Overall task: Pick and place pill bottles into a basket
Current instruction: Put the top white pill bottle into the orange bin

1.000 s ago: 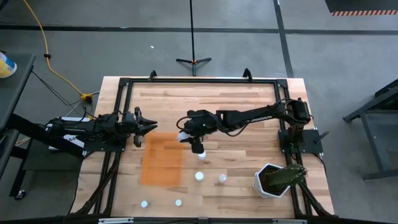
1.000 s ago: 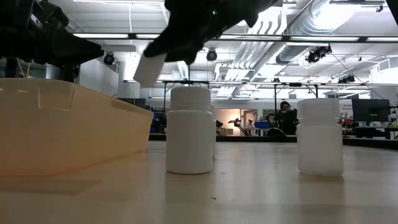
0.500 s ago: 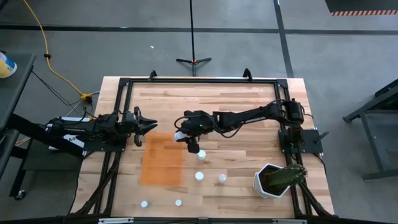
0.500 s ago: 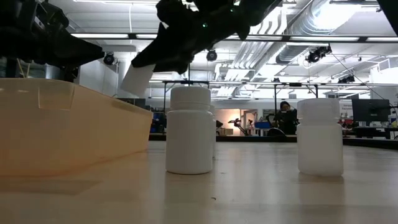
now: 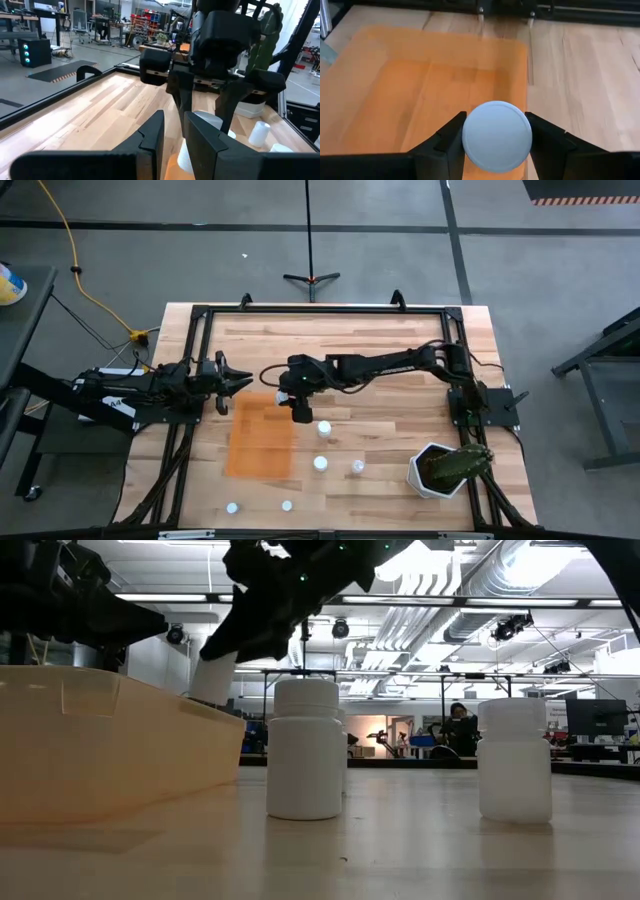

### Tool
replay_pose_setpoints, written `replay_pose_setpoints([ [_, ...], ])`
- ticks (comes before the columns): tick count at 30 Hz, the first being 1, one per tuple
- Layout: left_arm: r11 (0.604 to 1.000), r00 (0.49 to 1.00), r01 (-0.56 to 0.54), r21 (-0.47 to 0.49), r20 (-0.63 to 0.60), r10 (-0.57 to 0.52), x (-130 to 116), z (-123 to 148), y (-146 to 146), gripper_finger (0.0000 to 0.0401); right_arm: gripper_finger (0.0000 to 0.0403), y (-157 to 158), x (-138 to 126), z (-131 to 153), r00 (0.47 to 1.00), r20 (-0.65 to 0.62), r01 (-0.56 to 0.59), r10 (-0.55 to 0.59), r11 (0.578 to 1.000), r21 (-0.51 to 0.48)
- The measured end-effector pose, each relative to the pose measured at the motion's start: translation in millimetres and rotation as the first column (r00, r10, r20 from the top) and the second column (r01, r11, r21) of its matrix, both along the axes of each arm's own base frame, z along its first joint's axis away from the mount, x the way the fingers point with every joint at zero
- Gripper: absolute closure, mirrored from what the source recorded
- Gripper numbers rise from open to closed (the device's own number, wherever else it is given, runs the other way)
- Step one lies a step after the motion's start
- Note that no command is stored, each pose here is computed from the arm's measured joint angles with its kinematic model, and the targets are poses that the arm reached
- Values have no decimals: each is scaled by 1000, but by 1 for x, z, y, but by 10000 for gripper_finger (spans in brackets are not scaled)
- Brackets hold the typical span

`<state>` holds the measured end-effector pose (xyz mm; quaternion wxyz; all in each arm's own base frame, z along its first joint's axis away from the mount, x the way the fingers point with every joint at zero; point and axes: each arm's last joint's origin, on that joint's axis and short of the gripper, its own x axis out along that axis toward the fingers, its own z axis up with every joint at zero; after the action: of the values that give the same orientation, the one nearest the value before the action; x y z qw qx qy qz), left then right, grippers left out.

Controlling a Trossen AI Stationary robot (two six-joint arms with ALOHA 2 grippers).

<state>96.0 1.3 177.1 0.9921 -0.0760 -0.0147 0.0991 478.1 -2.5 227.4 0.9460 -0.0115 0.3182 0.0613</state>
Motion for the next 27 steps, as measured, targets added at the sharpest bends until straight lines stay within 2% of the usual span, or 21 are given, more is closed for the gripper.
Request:
replay_pose_setpoints([
  [8, 1000, 1000, 1, 0, 0, -1, 0, 0, 0, 290, 236, 1, 7, -35, 996, -87, -4, 6, 1000, 29],
  [14, 1000, 1000, 1, 0, 0, -1, 0, 0, 0, 290, 236, 1, 12, -51, 994, -105, -28, 35, 998, 64],
  [23, 1000, 1000, 1, 0, 0, -1, 0, 0, 0, 290, 234, 1, 13, -52, 994, -96, -41, 48, 996, 77],
  [27, 1000, 1000, 1, 0, 0, -1, 0, 0, 0, 290, 214, 0, 13, -52, 995, -100, -7, 13, 998, 63],
])
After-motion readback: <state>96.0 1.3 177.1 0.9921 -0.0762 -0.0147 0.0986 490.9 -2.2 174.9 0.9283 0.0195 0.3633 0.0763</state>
